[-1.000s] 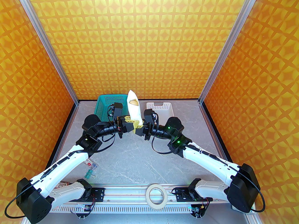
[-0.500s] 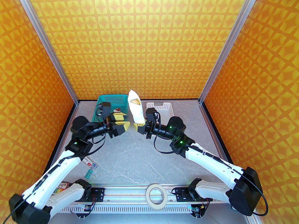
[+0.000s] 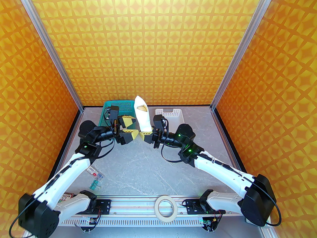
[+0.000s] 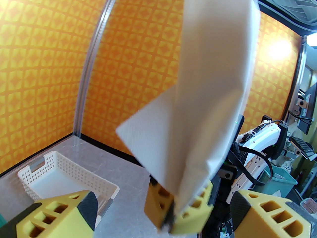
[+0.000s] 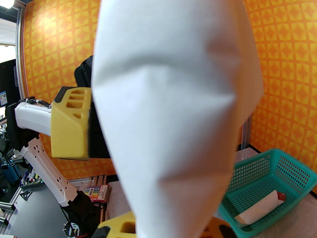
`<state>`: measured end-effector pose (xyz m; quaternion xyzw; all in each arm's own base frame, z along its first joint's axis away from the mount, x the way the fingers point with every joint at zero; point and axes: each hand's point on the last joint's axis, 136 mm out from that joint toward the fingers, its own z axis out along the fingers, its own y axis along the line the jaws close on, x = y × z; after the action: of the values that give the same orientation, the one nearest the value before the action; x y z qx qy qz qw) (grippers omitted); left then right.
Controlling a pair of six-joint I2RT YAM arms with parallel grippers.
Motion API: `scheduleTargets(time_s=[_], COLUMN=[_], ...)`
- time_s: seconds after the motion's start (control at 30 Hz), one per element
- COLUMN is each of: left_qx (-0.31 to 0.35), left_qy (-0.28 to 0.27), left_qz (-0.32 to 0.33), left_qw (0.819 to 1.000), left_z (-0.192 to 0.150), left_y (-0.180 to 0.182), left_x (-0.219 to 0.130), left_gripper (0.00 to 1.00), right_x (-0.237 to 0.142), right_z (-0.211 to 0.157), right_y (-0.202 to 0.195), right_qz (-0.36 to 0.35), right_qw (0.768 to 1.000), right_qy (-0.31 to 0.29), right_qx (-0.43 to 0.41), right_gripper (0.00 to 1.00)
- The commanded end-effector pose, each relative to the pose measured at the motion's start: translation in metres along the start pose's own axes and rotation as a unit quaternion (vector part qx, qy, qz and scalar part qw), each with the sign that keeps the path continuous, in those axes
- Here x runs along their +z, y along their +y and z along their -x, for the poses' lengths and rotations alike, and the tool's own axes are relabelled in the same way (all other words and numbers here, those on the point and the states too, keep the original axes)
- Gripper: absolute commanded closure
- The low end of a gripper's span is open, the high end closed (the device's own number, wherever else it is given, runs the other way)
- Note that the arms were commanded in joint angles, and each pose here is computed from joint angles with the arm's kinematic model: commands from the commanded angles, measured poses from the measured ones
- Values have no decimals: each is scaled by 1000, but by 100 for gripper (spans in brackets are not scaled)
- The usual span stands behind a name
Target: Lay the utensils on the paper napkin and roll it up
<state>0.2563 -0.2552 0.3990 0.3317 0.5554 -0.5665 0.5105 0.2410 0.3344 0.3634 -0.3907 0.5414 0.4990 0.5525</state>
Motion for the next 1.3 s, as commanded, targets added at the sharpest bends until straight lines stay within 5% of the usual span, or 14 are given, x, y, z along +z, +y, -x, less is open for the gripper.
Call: scheduleTargets(time_s=[0.0, 0.3, 0.9, 1.27], left_qx=[25, 15, 11, 9], left_qy=[-5, 11, 4, 7], left_qz=[-56, -97, -95, -80], left_qw=[998, 995, 995, 997], left_z=[11, 5, 8, 6], left_y=[-22, -33, -32, -25], left_x=[9, 28, 30, 31], left_gripper=[7, 12, 70, 82], right_x=[6, 15, 1, -5], right_z=[14, 14, 11, 6], right_y=[10, 15, -3, -7], right_qz=[24, 36, -46, -67], right_qw=[999, 999, 999, 998], right_qy=[-19, -20, -16, -6], right_qx=[-6, -3, -14, -17], right_gripper=[90, 90, 90, 89])
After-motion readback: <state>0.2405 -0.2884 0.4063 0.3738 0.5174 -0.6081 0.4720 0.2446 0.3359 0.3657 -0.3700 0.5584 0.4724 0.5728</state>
